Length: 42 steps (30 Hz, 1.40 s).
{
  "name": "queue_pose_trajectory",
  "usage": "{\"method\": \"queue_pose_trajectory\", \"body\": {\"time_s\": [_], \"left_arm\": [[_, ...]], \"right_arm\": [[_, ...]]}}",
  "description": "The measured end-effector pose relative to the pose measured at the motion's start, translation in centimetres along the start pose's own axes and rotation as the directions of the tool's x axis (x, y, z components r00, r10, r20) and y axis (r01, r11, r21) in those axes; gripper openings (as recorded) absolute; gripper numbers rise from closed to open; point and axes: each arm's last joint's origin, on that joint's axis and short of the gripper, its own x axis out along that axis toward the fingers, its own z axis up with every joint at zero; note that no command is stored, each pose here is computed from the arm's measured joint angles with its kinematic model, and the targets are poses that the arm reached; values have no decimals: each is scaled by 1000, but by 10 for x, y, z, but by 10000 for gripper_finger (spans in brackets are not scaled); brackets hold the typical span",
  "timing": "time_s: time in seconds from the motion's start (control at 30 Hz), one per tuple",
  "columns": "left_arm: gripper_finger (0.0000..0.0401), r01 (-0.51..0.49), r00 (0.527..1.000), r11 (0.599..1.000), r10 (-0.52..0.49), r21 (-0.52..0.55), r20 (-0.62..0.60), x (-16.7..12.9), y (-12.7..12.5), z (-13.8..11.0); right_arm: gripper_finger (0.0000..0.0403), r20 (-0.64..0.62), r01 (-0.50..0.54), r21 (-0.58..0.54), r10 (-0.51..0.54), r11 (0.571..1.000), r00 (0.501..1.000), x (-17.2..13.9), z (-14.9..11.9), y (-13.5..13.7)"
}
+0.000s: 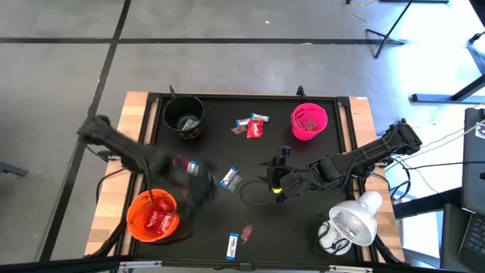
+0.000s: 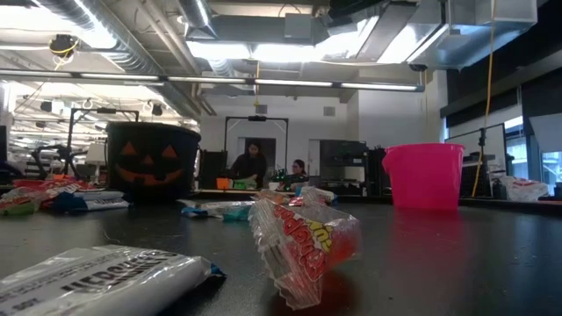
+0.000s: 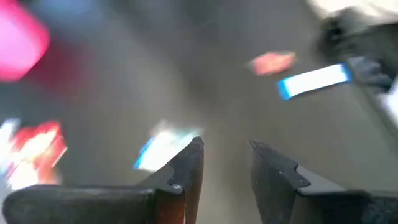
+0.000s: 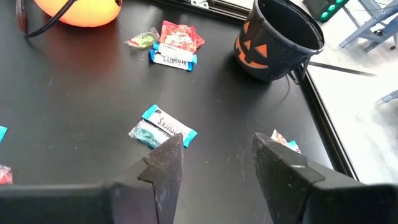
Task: Sort candy
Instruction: Put the white chocolate bar into the black bucket
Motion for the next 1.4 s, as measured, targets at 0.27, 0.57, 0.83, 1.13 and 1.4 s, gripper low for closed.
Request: {"method": "queue_pose_trajectory", "body": {"time_s": [0.27,0.57,0.83,1.13,1.4], "left_arm": [[112,80,991,971,-101,225,84,90,-90,24],[112,213,968,952,-237,218,87,170,-97,23],[112,179,984,965,-179,191,-15,205,-93,7],[112,185,981,964,-171,189,-87,213,-92,-2],[112,97,988,974,-69,203,-141,212,-89,-8]], "right_arm": [[188,0,0,10,0,1000,1000,0,0,0],[188,-3,0,8,0,1000,1000,0,0,0],[188,-28,-4,6,4,1000,1000,0,-3,0],[188,-43,-3,10,3,1000,999,0,-5,0],[188,-43,-3,10,3,1000,999,0,-5,0]]}}
